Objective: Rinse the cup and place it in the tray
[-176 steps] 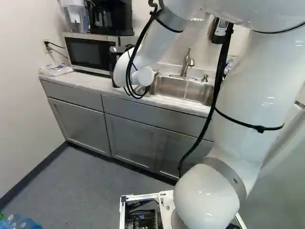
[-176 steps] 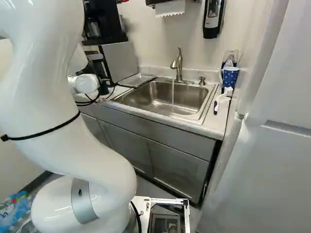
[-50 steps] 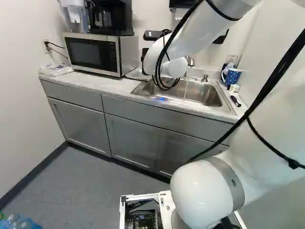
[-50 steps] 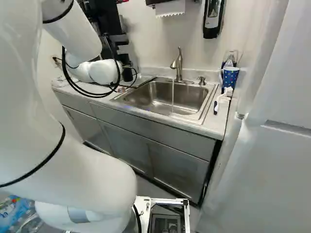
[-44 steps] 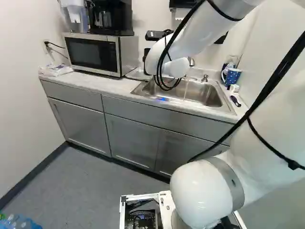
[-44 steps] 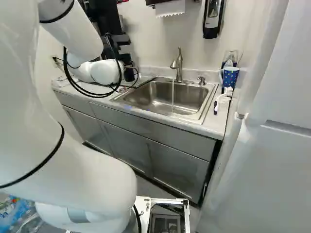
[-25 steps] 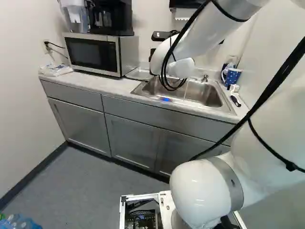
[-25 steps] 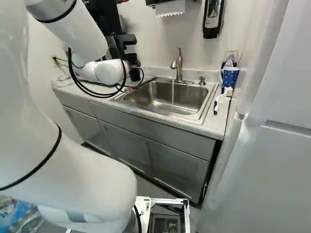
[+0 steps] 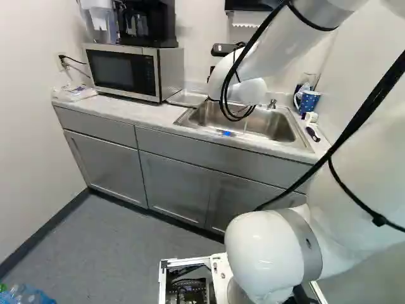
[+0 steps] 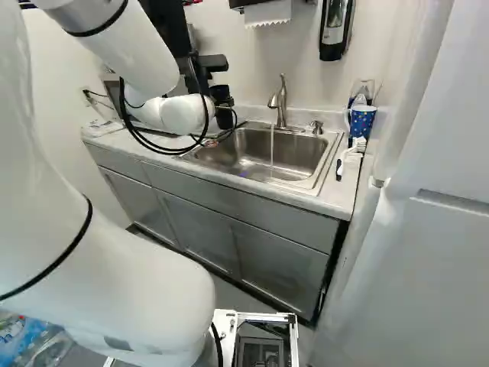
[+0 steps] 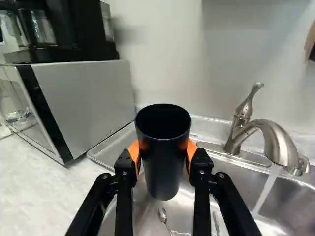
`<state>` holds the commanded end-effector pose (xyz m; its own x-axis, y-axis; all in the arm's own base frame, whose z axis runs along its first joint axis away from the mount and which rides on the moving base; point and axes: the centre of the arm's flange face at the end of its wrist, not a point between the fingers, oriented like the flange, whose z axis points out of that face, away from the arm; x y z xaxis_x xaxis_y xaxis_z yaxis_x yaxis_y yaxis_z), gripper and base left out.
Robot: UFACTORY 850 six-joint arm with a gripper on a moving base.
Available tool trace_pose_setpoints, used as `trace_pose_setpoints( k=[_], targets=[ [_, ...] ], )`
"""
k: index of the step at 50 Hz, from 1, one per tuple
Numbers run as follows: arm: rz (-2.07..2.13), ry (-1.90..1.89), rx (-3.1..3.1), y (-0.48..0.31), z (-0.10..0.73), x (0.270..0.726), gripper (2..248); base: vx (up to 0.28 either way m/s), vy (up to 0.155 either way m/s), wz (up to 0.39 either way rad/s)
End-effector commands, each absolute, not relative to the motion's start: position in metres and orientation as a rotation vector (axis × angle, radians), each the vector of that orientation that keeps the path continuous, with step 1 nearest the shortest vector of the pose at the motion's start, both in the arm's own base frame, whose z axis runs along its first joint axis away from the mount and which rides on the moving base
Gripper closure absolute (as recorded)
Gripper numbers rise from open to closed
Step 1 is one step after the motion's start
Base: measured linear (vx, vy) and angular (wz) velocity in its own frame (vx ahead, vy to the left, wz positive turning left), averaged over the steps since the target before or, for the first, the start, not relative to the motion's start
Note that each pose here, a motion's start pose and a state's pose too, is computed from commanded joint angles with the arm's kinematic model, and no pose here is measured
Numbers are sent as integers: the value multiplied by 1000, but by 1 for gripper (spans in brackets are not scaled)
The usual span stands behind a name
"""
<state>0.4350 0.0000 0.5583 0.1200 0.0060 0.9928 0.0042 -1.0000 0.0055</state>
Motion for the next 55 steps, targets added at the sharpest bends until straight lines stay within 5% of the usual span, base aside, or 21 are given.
trace_pose_setpoints(
  k=[55],
  targets=[
    [1869, -180, 2395, -68, 500, 424, 139, 0, 0, 0]
  ],
)
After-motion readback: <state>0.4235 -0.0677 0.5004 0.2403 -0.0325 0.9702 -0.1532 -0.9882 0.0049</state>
